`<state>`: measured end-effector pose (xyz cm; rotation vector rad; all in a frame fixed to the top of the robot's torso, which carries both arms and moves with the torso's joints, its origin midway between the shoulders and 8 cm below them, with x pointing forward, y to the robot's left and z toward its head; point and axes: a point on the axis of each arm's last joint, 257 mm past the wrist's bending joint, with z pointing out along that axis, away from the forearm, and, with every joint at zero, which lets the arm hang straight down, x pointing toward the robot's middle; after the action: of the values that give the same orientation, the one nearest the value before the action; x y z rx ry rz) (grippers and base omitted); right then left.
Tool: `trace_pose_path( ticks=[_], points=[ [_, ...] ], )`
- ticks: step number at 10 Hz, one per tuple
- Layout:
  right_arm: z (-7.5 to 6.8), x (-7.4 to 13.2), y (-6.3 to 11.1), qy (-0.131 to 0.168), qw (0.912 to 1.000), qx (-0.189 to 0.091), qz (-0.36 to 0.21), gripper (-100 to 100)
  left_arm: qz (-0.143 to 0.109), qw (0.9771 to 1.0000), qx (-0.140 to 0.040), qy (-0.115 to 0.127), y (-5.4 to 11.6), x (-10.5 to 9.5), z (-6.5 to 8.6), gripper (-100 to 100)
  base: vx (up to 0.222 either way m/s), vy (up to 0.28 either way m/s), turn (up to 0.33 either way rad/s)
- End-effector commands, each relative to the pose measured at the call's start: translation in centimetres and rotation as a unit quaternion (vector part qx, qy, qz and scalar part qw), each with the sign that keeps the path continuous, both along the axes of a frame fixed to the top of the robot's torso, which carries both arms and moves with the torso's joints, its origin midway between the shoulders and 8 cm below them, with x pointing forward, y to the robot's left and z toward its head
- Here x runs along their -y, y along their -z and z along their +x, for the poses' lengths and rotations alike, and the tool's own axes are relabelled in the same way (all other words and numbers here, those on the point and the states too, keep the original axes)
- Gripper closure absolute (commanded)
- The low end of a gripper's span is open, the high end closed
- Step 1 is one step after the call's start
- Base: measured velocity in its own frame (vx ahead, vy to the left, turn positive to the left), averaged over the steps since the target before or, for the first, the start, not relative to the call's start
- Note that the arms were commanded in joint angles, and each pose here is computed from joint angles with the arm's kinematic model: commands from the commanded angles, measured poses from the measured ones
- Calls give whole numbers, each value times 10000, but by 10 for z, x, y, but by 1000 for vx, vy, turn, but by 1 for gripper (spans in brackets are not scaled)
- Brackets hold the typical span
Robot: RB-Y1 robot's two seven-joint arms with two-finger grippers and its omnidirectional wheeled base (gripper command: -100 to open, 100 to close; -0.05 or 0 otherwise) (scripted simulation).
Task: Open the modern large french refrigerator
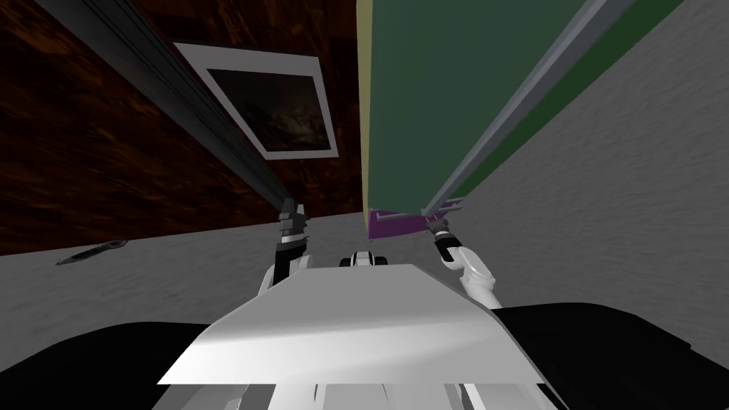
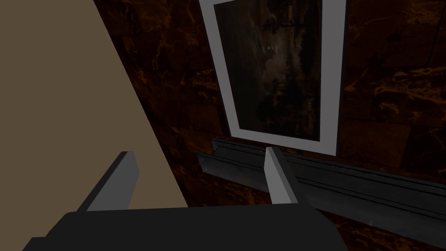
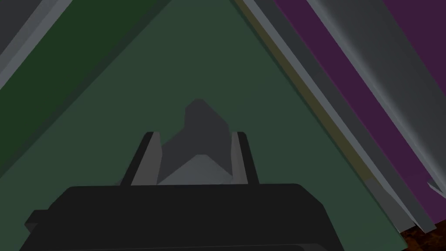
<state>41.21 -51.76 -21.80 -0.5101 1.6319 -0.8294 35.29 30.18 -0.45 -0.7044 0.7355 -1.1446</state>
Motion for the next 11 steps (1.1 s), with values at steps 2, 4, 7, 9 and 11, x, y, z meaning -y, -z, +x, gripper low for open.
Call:
trace_pose_path(
  ticks=[2,4,7,9,11],
  points=[
    [-11,25,-4,397,9992,33,-14,100,-1,10000,0,0,0,0,0,0,-17,238,-102],
    [-19,42,-6,662,9978,54,-22,100,-1,10000,0,0,0,0,0,0,-11,244,-121],
    [-33,66,-10,1058,9943,84,-34,100,-2,10000,0,0,0,0,0,0,-29,274,-124],
    [-43,81,-12,1322,9912,103,-41,100,-1,10000,0,0,0,0,0,0,-30,276,-115],
    [-33,66,-11,1081,9941,92,-50,-100,0,10000,0,0,0,0,0,0,-7,20,29]
  ],
)
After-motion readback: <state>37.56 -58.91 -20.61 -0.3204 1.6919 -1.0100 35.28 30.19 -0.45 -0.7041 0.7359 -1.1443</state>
